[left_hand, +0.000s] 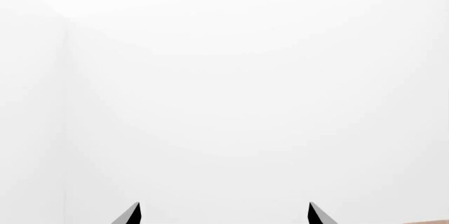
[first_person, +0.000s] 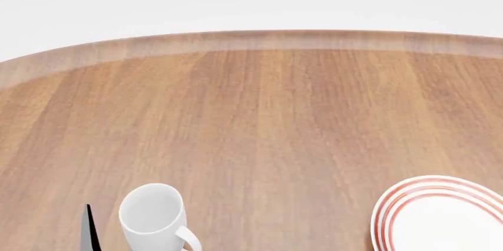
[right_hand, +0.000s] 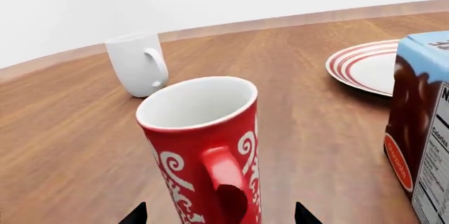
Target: Pick up the red mug and put it on the plate
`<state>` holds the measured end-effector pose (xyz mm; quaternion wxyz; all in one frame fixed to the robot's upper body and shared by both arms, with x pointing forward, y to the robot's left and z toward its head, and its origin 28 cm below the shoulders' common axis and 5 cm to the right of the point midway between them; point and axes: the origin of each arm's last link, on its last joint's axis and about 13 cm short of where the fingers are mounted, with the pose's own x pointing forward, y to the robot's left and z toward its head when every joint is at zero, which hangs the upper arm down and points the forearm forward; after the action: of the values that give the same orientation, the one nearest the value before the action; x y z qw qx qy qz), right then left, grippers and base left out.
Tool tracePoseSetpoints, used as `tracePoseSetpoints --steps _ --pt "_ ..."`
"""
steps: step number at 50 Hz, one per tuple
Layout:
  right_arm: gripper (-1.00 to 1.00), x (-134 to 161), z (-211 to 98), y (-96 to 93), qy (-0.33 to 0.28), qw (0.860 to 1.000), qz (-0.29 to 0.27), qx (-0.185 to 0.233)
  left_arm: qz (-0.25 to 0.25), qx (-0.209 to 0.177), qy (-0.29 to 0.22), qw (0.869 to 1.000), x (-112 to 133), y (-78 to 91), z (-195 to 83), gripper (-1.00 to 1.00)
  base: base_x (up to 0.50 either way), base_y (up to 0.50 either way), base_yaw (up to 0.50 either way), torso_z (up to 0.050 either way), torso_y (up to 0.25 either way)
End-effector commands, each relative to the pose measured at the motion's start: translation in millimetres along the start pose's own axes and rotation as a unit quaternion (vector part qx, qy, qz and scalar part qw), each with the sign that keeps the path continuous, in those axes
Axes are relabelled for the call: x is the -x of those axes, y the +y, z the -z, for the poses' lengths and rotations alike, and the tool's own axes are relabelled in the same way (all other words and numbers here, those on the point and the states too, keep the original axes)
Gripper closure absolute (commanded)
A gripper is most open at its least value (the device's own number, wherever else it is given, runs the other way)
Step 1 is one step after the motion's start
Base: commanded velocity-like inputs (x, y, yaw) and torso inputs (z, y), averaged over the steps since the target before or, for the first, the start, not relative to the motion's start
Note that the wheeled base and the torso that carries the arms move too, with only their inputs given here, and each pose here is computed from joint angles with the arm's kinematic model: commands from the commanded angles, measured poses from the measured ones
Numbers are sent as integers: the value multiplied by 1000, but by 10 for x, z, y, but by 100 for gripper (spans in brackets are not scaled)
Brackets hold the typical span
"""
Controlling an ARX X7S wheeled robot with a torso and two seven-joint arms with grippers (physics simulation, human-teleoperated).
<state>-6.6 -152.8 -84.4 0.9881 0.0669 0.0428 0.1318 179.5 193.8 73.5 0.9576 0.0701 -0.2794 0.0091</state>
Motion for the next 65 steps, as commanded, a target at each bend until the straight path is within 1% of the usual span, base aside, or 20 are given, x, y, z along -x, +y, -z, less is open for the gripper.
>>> tracePoseSetpoints --steps 1,9,21,24,28,29,55,59,64,65 --pt "-100 26 -48 16 -3 1000 2 2 0 0 0 1000 4 -1 -7 -100 0 0 0 0 0" --pt "-100 -27 -62 -34 -10 1000 3 8 0 0 0 1000 7 0 -11 -100 0 0 0 0 0" --pt "-100 -9 -72 -37 -11 1000 9 11 1 0 -1 1000 12 -1 -12 -100 0 0 0 0 0" --pt "-100 12 -88 -12 -11 1000 7 12 1 0 -1 1000 15 -1 -14 -100 0 0 0 0 0" --pt "-100 11 -54 -28 -8 1000 9 11 1 0 -1 1000 16 0 -16 -100 0 0 0 0 0" --pt "100 15 -52 -27 -8 1000 10 13 1 -1 -1 1000 17 1 -16 -100 0 0 0 0 0" --pt "100 38 -113 -20 -7 1000 19 12 1 0 -3 1000 33 2 -40 -100 0 0 0 0 0" --pt "100 -25 -276 7 -29 998 46 10 2 0 -3 1000 45 9 -46 -100 0 0 0 0 0" --pt "100 -125 -621 84 -67 996 57 15 2 1 -4 1000 58 11 -70 -100 0 0 0 0 0" --pt "100 -152 -718 111 -78 995 54 23 2 1 -4 1000 63 11 -75 -100 0 0 0 0 0"
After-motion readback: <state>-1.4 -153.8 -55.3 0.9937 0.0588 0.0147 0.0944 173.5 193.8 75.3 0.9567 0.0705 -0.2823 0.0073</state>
